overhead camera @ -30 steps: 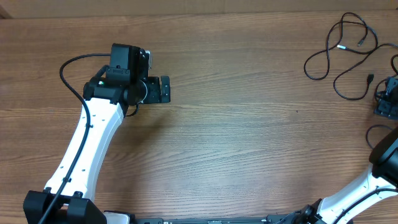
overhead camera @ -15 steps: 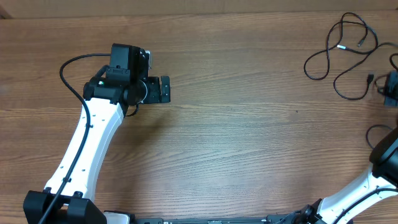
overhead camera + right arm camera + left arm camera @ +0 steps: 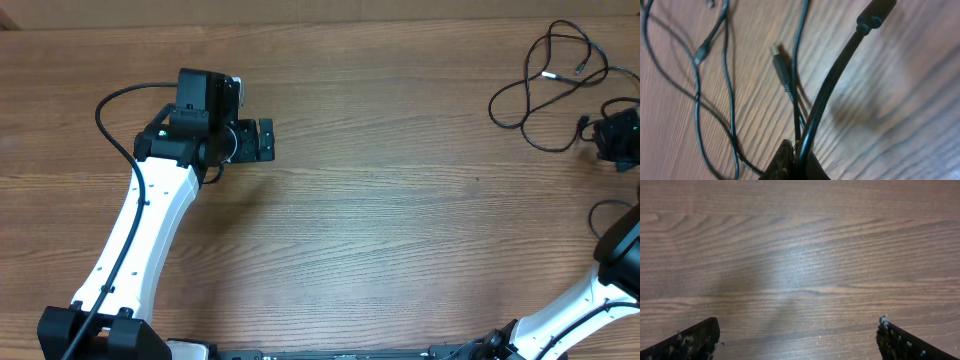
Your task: Untangle cables
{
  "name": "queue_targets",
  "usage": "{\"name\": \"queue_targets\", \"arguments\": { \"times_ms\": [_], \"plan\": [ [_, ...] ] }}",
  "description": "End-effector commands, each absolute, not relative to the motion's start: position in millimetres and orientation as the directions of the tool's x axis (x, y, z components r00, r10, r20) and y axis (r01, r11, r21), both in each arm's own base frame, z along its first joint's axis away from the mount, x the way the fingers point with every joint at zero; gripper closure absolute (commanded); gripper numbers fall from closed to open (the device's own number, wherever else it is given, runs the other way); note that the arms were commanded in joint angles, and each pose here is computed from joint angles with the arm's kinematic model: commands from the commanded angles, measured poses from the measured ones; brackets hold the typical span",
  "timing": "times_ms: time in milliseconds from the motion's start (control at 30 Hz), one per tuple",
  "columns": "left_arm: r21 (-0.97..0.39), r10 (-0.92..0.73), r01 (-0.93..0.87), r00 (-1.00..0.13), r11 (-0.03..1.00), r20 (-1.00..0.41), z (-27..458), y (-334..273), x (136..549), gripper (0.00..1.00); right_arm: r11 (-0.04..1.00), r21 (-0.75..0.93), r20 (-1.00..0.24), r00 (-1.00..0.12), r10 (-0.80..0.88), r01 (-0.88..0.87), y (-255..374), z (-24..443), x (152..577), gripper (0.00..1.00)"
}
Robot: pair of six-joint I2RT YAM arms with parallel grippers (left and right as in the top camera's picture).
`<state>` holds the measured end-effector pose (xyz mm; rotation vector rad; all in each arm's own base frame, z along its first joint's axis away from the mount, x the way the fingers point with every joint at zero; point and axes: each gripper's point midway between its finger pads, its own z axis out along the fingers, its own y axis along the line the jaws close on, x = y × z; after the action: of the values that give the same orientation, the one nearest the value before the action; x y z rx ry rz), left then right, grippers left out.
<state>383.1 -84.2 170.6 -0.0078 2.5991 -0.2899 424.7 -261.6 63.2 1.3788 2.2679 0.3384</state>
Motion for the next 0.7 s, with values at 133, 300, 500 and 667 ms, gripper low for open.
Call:
{"name": "queue_targets", "arguments": {
  "times_ms": [133,300,500,667],
  "plan": [
    [-0.224,-0.076,0.043,-0.865,0.974,-0.495,174,-88,379,0.00,0.589,0.489,-0.353,-0.471,0.808,0.643,-249,108,461,0.96],
    [-0.224,-0.076,0.043,-0.865,0.974,-0.495,174,-87,379,0.00,0.624,0.496,-0.394,-0.484,0.781,0.604,-240,134,477,0.96],
    [-0.225,-0.076,0.045,-0.861,0.973,-0.503,175,-88,381,0.00,0.696,0.405,-0.445,-0.536,0.717,0.593,-213,126,495,0.96],
    [-0.223,-0.075,0.042,-0.868,0.974,-0.490,173,-87,378,0.00,0.739,0.335,-0.467,-0.578,0.669,0.585,-185,119,506,0.96]
  ]
}}
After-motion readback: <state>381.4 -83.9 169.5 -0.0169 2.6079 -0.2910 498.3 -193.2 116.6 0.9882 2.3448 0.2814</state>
